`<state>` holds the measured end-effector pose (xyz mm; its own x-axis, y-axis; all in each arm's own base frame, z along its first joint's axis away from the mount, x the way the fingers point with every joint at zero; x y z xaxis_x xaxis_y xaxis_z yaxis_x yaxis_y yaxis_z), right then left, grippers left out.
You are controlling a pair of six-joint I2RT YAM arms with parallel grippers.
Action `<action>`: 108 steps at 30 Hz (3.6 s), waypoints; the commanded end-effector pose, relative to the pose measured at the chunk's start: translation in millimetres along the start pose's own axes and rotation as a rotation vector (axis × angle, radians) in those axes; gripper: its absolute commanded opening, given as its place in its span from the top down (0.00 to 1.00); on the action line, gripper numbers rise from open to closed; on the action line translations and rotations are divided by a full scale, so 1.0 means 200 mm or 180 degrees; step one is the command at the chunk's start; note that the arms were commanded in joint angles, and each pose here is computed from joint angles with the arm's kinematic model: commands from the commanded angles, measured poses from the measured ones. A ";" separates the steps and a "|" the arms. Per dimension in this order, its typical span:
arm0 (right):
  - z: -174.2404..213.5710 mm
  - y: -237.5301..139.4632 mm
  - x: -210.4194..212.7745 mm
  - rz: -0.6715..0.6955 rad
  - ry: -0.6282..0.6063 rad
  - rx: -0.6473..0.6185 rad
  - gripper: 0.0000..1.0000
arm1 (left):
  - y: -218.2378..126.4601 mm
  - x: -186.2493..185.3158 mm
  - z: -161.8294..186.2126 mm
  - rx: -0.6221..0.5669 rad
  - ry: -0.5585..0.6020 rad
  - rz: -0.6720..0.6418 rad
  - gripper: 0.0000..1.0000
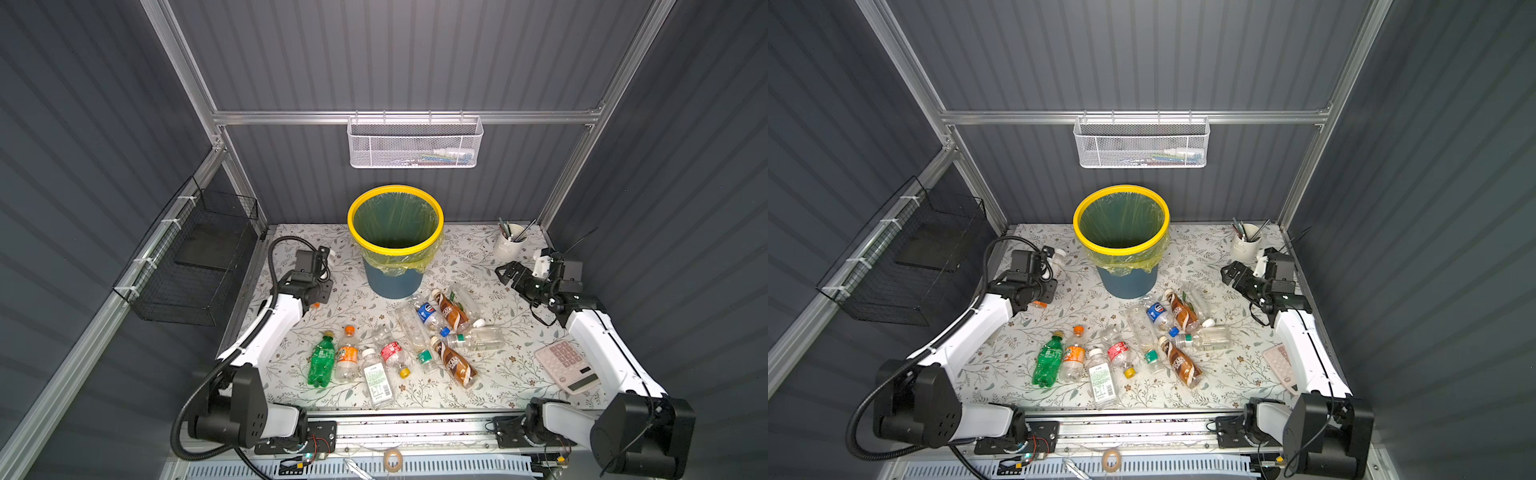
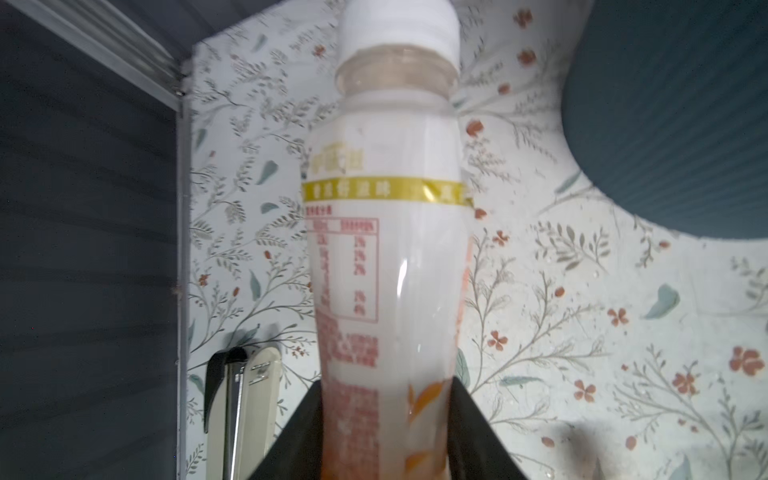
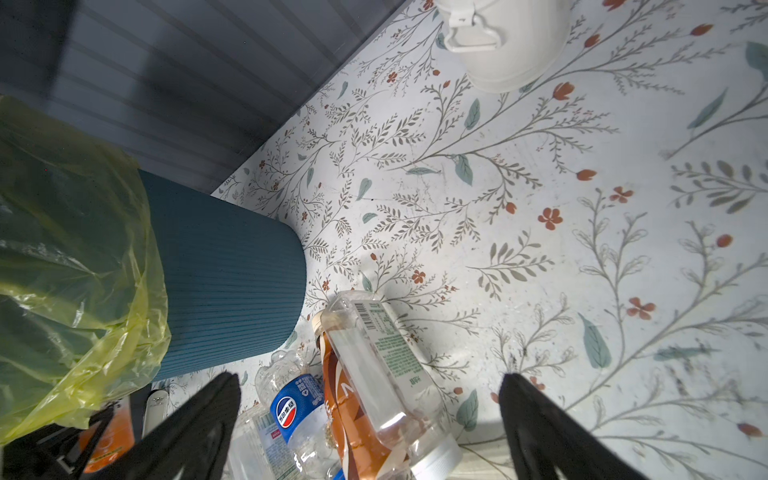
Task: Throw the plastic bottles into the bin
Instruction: 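Lift the white-capped bottle over the bin and open the left gripper, then draw the left arm back while the right gripper reaches toward a clear bottle, then grasp the clear water bottle near the bin with the right gripper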
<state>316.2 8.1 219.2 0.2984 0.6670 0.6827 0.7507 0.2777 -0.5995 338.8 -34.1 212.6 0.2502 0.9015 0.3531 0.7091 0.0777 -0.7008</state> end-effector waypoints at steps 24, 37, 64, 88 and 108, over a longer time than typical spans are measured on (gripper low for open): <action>0.07 -0.03 -0.11 -0.0026 0.0107 0.0155 0.01 | -0.81 -0.13 -1.23 -0.2231 -0.0803 0.1637 0.09; 0.06 -0.06 -0.12 0.0068 0.0097 0.0108 0.01 | -0.84 0.10 -1.01 -0.1889 -0.1114 0.0446 0.01; 0.41 0.34 0.05 0.0858 -0.1503 0.1271 0.18 | -0.24 0.18 -0.24 -0.0463 -0.1771 0.0056 0.01; 0.48 0.62 -0.03 0.1312 -0.1973 0.1698 0.41 | -0.16 0.16 -0.14 -0.0310 -0.1827 0.0089 0.01; 0.00 0.20 0.17 0.0317 -0.0916 0.0676 0.63 | -0.12 0.14 -0.03 -0.0165 -0.2038 -0.0012 0.01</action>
<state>357.1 41.0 184.7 0.1827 0.8988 0.3985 0.5091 0.2603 -0.8204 336.7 -15.8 243.8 -0.1568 0.9845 -0.0791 0.7441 0.0651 -0.6649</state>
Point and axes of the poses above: each gripper's point midway between its finger pads, its own y axis out along the fingers, its own x axis along the line the jaws close on, z = x × y, the point moved 5 cm from there along -y, back along the fingers, and after that the axes turned 11 degrees about y, right-handed, at the moved point
